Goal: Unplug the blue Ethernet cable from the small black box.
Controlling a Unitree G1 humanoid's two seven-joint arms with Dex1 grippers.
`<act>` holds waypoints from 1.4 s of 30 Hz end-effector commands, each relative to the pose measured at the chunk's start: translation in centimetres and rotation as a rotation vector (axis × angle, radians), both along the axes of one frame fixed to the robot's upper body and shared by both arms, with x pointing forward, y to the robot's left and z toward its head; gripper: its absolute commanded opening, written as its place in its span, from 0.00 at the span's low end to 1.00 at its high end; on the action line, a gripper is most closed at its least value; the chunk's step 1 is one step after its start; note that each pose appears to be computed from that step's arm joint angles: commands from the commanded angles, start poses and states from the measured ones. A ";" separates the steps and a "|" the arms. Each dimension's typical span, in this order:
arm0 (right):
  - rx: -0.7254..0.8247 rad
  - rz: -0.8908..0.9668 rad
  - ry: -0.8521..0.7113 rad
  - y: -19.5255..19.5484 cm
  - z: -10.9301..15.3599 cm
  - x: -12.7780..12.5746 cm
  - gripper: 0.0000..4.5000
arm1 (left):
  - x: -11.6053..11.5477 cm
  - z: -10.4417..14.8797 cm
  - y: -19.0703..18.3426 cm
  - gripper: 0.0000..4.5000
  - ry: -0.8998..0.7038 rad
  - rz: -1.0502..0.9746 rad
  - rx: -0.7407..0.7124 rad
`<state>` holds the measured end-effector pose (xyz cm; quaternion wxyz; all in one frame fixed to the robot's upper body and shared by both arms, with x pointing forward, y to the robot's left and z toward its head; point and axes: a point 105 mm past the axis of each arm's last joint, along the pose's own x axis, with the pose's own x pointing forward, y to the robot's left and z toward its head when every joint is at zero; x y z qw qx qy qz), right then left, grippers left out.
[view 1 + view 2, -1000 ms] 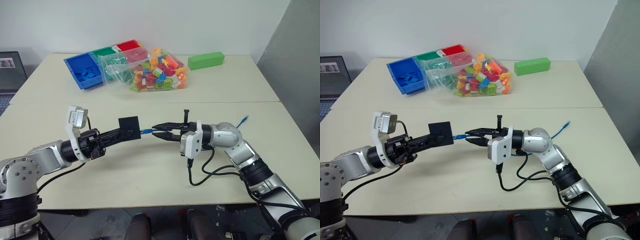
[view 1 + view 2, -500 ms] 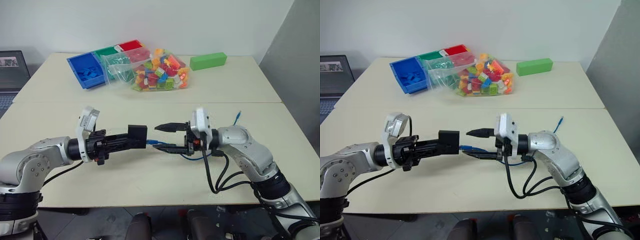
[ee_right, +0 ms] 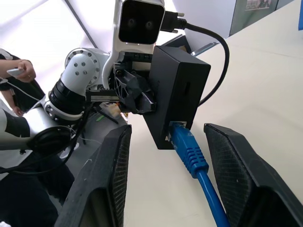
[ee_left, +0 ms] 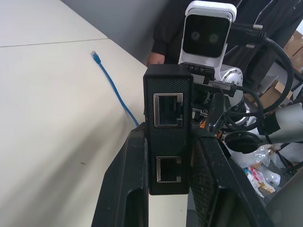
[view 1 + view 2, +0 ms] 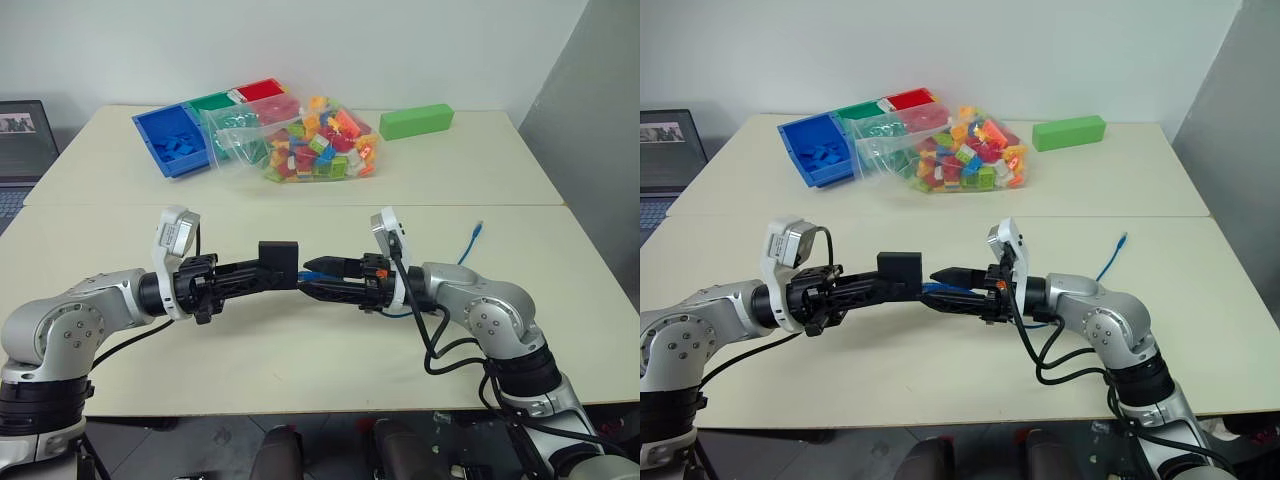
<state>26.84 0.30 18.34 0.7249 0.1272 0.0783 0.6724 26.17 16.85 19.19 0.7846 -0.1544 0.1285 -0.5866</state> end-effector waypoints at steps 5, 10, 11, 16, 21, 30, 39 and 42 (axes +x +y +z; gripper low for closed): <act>0.035 -0.014 0.012 -0.1 0.6 0.3 0.57 | -0.1 1.2 0.0 0.18 -0.042 -0.006 -0.027; 0.030 -0.015 0.019 -0.1 0.5 0.5 0.57 | -0.1 1.3 -0.3 0.18 -0.050 -0.009 -0.030; 0.028 -0.013 0.019 -0.1 0.5 0.5 0.53 | -0.1 1.3 -0.3 0.18 -0.051 -0.010 -0.029; 0.027 -0.003 0.014 0.0 0.8 0.8 0.30 | 0.0 1.4 -0.2 0.18 -0.051 -0.013 -0.025; 0.035 0.033 0.027 -0.3 1.1 0.6 0.08 | -0.1 1.3 0.0 0.18 -0.046 -0.011 -0.020; 0.026 0.086 0.064 -0.6 1.1 0.1 0.02 | -0.4 1.1 0.0 0.18 -0.034 -0.029 -0.015; -0.052 -0.044 0.118 -4.3 -0.7 2.0 0.02 | -0.1 0.8 1.9 0.18 -0.048 0.053 0.023; -0.085 -0.115 0.122 -6.0 -1.5 2.8 0.02 | -0.1 1.0 2.2 0.18 -0.060 0.078 0.025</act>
